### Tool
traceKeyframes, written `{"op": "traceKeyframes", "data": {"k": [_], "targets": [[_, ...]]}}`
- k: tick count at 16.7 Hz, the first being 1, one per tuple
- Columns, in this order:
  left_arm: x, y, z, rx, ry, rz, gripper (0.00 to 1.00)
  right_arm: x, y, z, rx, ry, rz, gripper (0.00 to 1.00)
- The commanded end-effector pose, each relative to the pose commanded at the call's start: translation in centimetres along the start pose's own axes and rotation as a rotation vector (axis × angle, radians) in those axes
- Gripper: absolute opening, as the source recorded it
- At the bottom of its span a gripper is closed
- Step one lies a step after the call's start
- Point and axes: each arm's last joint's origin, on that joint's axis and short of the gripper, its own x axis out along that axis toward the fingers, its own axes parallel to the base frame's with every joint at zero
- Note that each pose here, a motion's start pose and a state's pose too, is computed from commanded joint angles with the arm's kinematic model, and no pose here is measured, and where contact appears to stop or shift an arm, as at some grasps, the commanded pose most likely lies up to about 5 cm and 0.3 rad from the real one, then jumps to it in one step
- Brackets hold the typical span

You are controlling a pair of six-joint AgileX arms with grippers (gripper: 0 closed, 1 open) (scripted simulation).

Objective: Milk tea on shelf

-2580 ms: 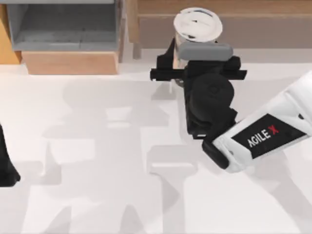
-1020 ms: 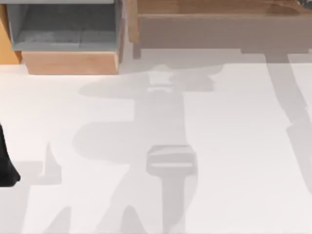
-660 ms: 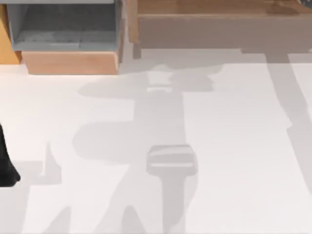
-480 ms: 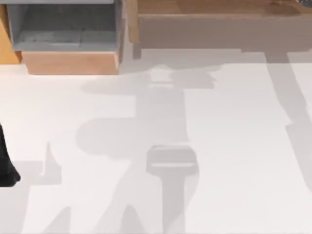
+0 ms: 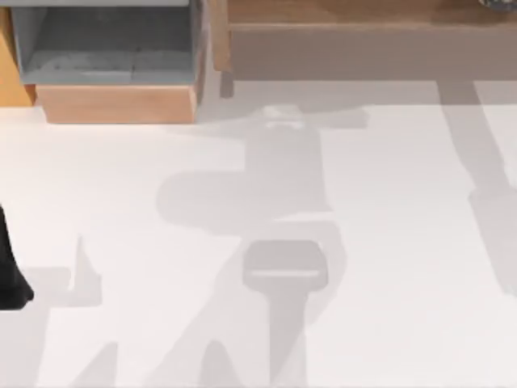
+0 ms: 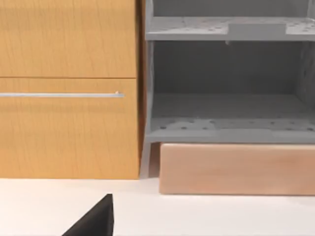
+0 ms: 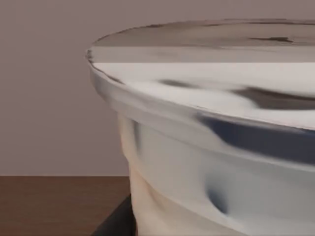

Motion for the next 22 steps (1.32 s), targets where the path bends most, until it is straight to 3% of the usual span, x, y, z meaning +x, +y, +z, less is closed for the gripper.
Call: {"op": "traceKeyframes", "data": {"k": [5,18,22], "targets": [[0.0,0.0,0.0,0.0,0.0,0.0,1.0,0.47,-0.04,-0.28,0.0,-0.004,0.0,0.0],[0.0,0.0,0.0,0.0,0.0,0.0,1.0,0.47,-0.04,-0.28,0.0,-0.004,0.0,0.98],[0.0,0.0,0.0,0.0,0.0,0.0,1.0,0.47,-0.04,-0.28,0.0,-0.004,0.0,1.0]]}}
